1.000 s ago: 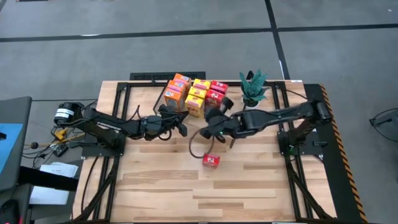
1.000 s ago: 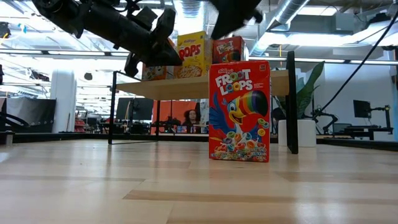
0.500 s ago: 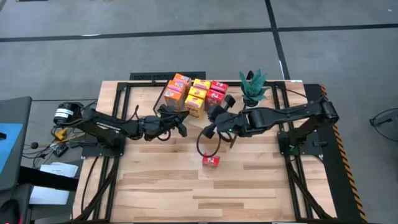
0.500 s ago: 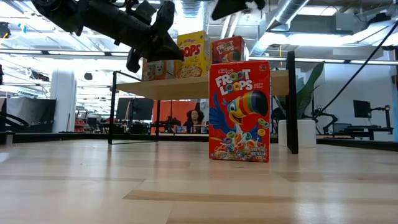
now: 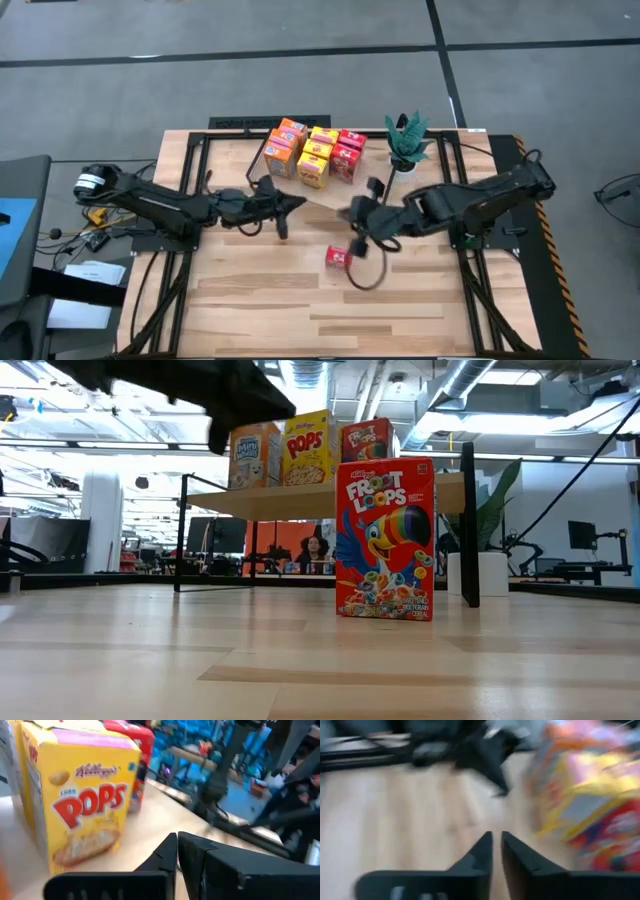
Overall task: Stack cereal on shelf
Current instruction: Put the red cereal box aligned with the other red cereal box on the shelf
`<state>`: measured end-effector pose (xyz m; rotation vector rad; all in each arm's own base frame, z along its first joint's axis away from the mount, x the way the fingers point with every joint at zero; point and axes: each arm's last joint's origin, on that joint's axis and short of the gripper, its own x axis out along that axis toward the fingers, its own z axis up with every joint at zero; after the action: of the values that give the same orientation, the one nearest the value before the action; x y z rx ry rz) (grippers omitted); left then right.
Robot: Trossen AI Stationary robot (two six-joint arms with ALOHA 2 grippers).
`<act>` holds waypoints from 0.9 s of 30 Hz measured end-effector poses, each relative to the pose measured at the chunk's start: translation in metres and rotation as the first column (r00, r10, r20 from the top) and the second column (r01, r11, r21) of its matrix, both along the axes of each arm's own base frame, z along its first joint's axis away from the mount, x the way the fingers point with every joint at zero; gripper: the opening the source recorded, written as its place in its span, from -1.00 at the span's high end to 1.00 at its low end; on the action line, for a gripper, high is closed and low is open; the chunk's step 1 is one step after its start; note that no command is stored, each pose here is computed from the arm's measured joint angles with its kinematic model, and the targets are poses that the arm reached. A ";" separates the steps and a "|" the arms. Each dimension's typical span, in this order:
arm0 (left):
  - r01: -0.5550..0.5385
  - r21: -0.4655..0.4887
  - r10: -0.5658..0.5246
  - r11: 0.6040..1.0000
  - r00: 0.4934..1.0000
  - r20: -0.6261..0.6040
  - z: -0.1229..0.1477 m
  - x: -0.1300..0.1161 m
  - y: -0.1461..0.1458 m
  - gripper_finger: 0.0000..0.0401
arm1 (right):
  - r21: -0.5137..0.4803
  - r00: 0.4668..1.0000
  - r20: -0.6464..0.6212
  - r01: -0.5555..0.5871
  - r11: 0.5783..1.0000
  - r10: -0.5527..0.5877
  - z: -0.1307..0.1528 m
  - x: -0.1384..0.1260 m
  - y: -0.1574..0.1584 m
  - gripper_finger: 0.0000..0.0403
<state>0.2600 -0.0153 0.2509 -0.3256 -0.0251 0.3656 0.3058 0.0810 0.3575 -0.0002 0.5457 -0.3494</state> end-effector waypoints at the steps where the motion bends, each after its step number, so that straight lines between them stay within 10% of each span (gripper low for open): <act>1: 0.020 0.001 -0.020 1.000 1.000 -0.010 0.004 -0.005 -0.003 0.97 | 0.045 0.999 -0.020 -0.038 0.998 0.039 0.002 -0.006 0.006 0.61; 14: 0.264 -0.005 -0.264 0.965 0.965 -0.013 0.029 -0.046 -0.041 -0.02 | 0.180 0.954 -0.227 -0.156 0.971 0.195 -0.047 -0.003 0.071 -0.66; 27: 0.236 -0.136 -0.252 0.962 0.960 -0.120 0.012 -0.047 -0.045 -0.46 | 0.189 0.906 -0.402 -0.058 0.980 0.131 -0.099 0.030 0.059 -0.70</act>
<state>0.2133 -0.0601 0.2633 -0.4181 0.1707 0.1430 0.3355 0.1405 0.2582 0.0683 0.9934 -0.2036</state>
